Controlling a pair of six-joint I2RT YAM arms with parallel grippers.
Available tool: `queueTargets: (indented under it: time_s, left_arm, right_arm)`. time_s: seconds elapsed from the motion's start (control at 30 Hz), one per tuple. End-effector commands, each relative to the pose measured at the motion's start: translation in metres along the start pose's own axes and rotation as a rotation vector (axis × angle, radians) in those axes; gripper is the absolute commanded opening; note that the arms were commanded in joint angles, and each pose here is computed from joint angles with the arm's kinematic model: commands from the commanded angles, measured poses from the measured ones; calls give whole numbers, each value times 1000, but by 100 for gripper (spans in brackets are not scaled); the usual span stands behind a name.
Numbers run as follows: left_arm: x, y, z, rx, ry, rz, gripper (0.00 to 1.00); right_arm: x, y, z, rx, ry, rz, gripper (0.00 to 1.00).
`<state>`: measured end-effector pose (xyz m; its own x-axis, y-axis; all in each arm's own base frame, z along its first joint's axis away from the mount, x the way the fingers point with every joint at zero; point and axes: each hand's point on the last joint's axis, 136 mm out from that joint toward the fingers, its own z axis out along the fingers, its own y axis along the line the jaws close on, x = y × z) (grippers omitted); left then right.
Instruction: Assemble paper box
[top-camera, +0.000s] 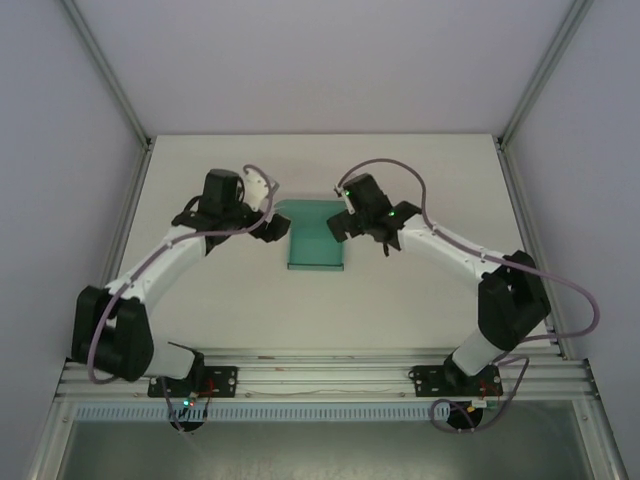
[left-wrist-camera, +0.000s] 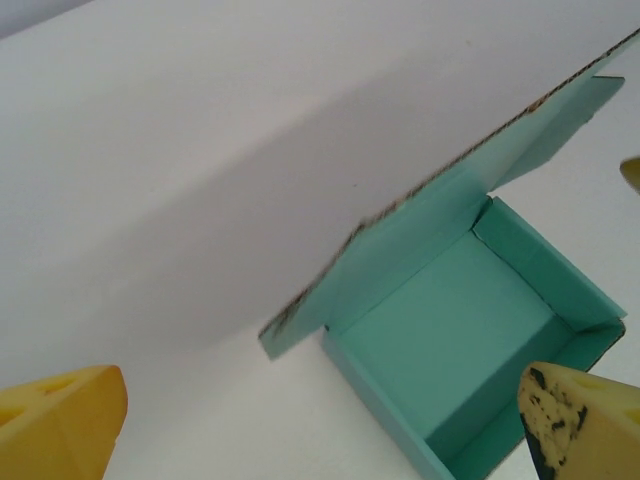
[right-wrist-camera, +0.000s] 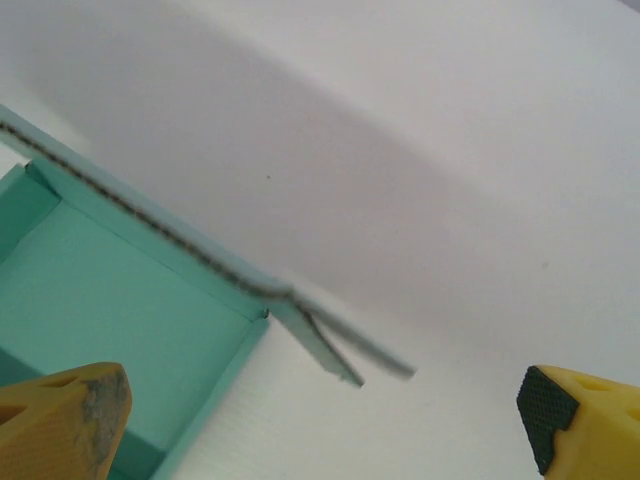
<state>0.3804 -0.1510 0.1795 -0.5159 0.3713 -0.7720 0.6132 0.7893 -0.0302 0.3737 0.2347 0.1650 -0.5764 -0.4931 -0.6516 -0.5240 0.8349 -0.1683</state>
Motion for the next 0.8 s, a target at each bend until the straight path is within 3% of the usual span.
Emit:
queueTargets:
  time_s: [0.0,0.13,0.27,0.37,0.43,0.5,0.7,0.77]
  left_arm:
    - [6,-13,9,117,88,160,100]
    - [10,-12,22,182,179,235,94]
    - [16,-1,39,194,272,245,82]
    - [18,1,50,222,315,240,70]
    - [18,2,54,240,334,237,57]
    - [19,3,57,244,348,237,47]
    - [20,6,53,222,363,239,40]
    - [19,7,51,208,362,236,32]
  right_arm:
    - [-8,8,4,-160,27,-187,95]
    - [-2,0,12,-278,138,-180,78]
    - [6,1,19,-354,186,-203,72]
    - [13,2,27,-363,217,-223,69]
    - [14,2,31,-370,231,-217,56]
    - [14,3,35,-375,238,-214,50]
    - [9,-1,38,-354,227,-209,32]
    - [9,-2,40,-345,231,-205,27]
